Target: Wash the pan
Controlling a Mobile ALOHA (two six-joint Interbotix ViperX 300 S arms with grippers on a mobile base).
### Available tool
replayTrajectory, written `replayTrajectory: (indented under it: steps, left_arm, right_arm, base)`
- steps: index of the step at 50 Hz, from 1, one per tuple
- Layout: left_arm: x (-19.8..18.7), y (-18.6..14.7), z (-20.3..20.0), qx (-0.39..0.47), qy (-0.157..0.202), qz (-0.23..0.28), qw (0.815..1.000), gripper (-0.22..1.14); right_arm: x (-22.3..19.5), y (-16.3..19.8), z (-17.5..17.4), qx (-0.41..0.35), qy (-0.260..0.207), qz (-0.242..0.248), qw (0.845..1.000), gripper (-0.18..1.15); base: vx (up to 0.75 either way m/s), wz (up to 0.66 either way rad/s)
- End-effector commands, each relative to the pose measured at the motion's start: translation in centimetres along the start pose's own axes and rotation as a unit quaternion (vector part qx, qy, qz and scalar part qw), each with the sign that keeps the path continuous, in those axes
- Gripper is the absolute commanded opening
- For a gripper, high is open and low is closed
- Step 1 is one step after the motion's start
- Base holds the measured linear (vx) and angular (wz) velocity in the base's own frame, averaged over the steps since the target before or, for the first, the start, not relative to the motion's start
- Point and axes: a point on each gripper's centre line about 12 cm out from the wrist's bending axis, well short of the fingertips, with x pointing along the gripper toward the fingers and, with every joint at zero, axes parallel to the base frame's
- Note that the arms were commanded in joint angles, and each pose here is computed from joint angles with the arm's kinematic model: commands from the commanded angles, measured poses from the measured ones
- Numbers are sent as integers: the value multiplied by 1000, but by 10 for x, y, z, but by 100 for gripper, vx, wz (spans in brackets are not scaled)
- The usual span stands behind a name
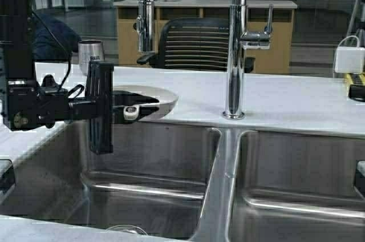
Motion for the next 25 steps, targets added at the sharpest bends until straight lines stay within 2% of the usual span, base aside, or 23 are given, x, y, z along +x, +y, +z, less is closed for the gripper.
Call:
replayTrajectory:
  steps: [1, 12, 25]
  left_arm:
    - [3, -15, 1, 22, 2, -30, 999, 2]
    - [2, -16, 0, 20, 3, -35, 999, 2]
    - [2, -13, 0, 18, 3, -31, 999, 2]
  right_arm:
    - [28, 2, 15, -11, -16, 11, 1000, 103]
    - [59, 2, 9, -11, 0, 14, 1000, 103]
    - [84, 1, 14, -12, -8, 17, 1000, 103]
  base:
    - [1, 0]
    - [0, 0]
    - [0, 0]
